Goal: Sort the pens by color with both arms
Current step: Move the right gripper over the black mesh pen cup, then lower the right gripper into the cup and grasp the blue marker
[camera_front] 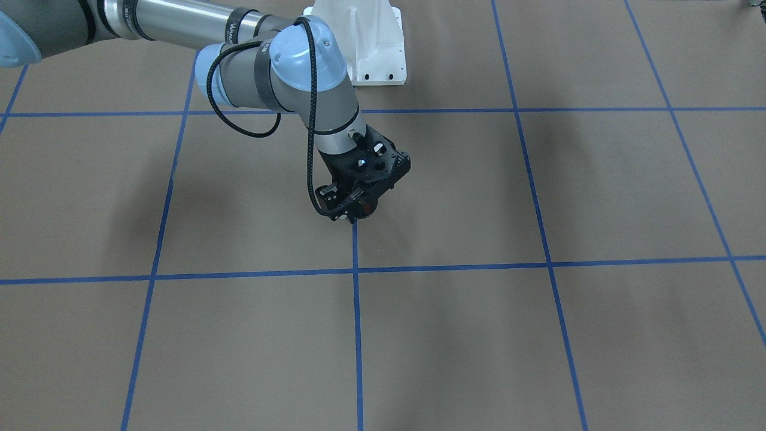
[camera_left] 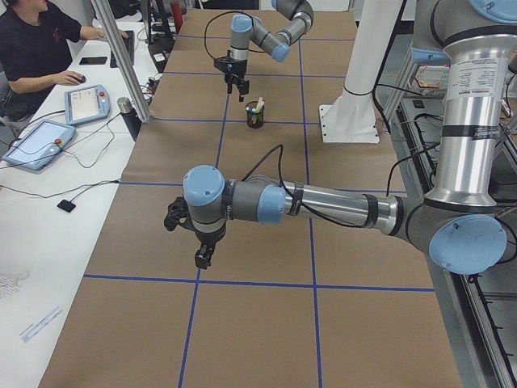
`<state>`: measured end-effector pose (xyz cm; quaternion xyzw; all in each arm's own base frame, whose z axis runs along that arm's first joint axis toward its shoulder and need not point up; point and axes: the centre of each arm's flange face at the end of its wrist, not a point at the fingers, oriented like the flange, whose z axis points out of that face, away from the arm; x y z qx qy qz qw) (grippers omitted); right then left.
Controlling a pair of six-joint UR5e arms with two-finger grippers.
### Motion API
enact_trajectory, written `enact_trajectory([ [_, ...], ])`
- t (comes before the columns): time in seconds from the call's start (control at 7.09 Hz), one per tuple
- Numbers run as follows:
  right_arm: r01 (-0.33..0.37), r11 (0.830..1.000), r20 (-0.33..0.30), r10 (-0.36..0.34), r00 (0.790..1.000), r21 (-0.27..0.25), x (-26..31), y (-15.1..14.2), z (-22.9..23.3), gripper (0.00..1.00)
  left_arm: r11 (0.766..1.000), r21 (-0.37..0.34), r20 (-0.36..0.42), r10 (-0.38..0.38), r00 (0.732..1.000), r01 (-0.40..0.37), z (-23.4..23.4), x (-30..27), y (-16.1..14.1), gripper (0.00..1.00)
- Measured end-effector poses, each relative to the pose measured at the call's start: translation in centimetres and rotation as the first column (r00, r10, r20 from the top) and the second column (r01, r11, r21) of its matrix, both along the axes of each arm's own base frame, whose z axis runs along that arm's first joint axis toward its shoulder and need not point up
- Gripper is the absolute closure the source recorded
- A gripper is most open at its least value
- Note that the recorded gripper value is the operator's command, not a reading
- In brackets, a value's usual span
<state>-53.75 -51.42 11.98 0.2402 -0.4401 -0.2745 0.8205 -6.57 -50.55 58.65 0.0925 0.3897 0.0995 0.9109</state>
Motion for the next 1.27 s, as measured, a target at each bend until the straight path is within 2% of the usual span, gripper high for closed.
enact_trajectory([
  [0.28,0.019,0.998,0.038,-0.021,0.999,0.055,0.8,1.0,1.4,0.02,1.0,0.0,-0.002,0.0,1.0,0.0,0.0,0.0,0.0,0.0],
  [0.71,0.027,0.994,0.079,-0.035,0.996,0.104,-0.6,3.1,3.2,0.04,1.0,-0.002,-0.011,0.002,1.0,-0.002,-0.1,0.1,0.0,0.0],
  [1.27,0.015,0.992,0.084,-0.025,0.996,0.122,-1.2,3.6,5.0,0.23,1.0,-0.001,-0.012,0.002,1.0,-0.002,-0.1,0.1,0.0,0.0],
])
